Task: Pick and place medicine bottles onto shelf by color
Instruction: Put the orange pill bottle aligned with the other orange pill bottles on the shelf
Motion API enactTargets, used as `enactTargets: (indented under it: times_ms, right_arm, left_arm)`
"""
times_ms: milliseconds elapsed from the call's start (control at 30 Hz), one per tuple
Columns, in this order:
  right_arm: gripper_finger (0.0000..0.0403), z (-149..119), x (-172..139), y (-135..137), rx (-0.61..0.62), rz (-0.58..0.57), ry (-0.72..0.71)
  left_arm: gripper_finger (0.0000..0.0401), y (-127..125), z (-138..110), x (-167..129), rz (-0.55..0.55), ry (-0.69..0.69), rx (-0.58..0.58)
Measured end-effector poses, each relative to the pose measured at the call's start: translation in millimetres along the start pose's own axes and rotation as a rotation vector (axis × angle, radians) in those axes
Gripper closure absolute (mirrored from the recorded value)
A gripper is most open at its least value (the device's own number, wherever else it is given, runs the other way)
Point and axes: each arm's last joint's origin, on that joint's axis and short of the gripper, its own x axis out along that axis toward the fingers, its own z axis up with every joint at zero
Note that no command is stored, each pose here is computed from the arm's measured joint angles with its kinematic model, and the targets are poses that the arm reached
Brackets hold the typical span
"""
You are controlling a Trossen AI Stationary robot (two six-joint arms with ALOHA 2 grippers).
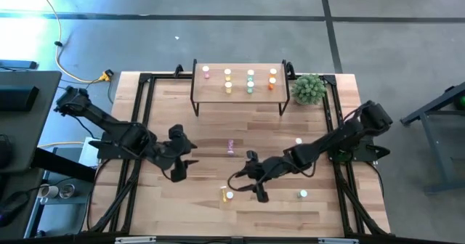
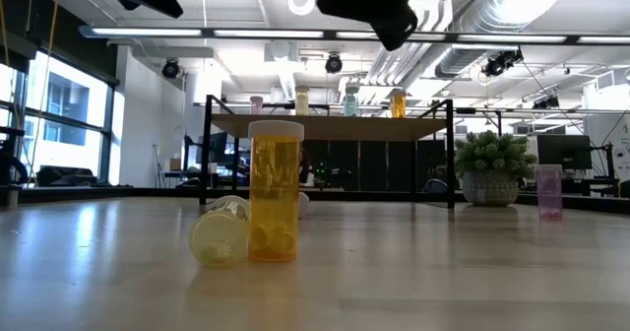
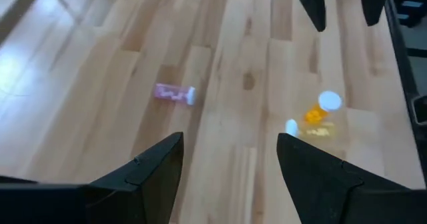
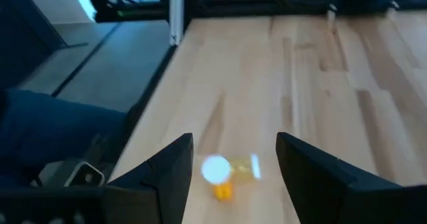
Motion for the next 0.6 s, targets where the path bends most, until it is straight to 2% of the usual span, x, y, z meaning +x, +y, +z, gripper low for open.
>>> enactTargets:
  times_ms: [300, 600]
  right_arm:
    - [0.0196, -25.9, 32.1, 17.7, -0.111, 0.048, -0.044]
    - [0.0196, -50.6, 56.9, 17.6, -0.160, 0.040, -0.059]
  left_arm:
    - [0.0172, -7.5, -3.9, -4.0, -0.030, 0.001, -0.004]
    - [0.0172, -8.0, -3.4, -4.1, -0.034, -0.004, -0.008]
